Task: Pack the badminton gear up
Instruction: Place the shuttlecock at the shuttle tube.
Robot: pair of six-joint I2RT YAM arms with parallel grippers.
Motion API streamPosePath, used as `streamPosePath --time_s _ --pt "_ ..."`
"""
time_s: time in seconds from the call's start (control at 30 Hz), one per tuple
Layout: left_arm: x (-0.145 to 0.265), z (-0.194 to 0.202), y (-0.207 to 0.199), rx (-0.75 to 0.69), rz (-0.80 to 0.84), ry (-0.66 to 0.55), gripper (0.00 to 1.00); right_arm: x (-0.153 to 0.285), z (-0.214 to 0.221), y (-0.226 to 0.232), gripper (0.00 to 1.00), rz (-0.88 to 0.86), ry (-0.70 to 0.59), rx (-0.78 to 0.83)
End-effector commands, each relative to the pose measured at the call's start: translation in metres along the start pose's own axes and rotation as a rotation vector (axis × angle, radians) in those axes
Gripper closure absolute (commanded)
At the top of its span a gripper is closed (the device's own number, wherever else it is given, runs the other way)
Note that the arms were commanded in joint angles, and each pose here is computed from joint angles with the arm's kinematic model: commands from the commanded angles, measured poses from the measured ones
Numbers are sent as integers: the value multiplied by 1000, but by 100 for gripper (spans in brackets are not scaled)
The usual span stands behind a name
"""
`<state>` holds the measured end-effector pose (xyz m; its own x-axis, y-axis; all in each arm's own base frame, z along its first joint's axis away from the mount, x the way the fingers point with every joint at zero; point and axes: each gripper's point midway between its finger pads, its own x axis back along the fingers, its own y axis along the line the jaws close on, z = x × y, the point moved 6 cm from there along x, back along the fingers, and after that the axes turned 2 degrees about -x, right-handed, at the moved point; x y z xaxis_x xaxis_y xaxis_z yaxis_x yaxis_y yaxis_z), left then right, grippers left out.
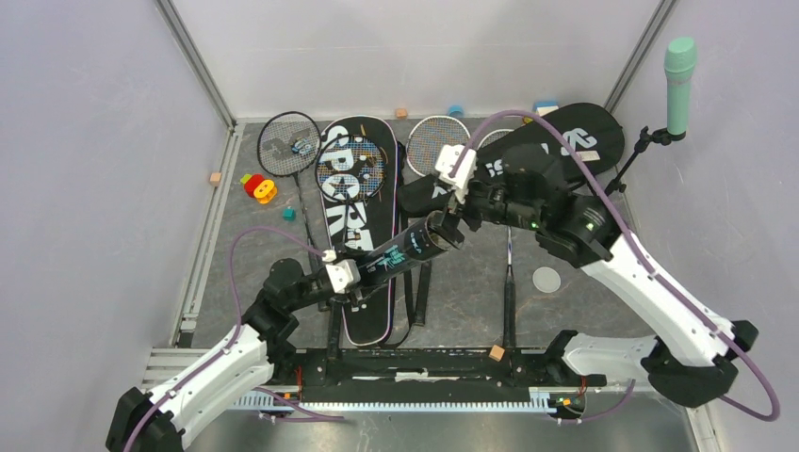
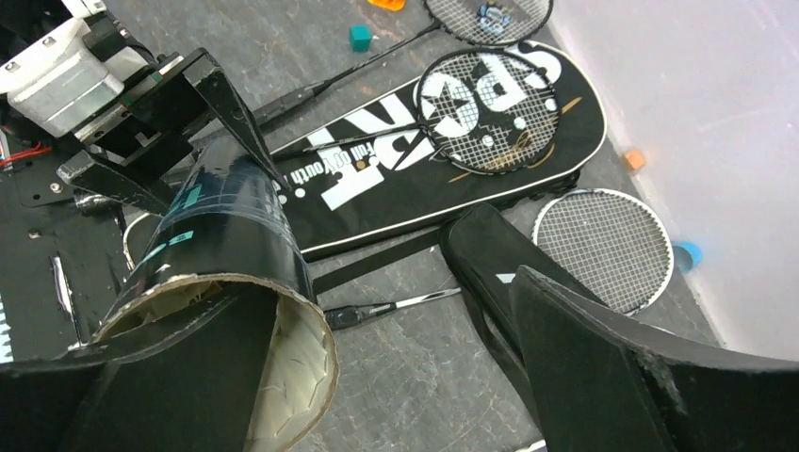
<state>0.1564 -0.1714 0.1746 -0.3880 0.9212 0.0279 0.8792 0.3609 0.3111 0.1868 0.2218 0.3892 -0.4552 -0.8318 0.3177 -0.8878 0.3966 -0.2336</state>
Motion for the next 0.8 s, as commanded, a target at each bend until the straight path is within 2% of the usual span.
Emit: streamPosePath --time_s 0.0,0.13,0.3,0.47,0.67,0.77 --pt "-4 -39 7 -105 35 -125 83 -13 2 -5 2 3 69 6" --pt "-2 -41 3 -117 63 -141 83 -32 17 6 2 -147 117 66" --pt "-1 -44 3 -123 53 -167 84 -36 15 14 2 -224 65 105" --pt "-2 -43 12 -109 -21 -155 85 -12 -14 -6 2 -59 13 120" --pt "-1 -41 26 -97 -133 -135 87 50 -57 -27 2 191 -129 118" --pt "-1 -39 29 -96 -161 -128 87 82 -71 -29 2 261 -208 124"
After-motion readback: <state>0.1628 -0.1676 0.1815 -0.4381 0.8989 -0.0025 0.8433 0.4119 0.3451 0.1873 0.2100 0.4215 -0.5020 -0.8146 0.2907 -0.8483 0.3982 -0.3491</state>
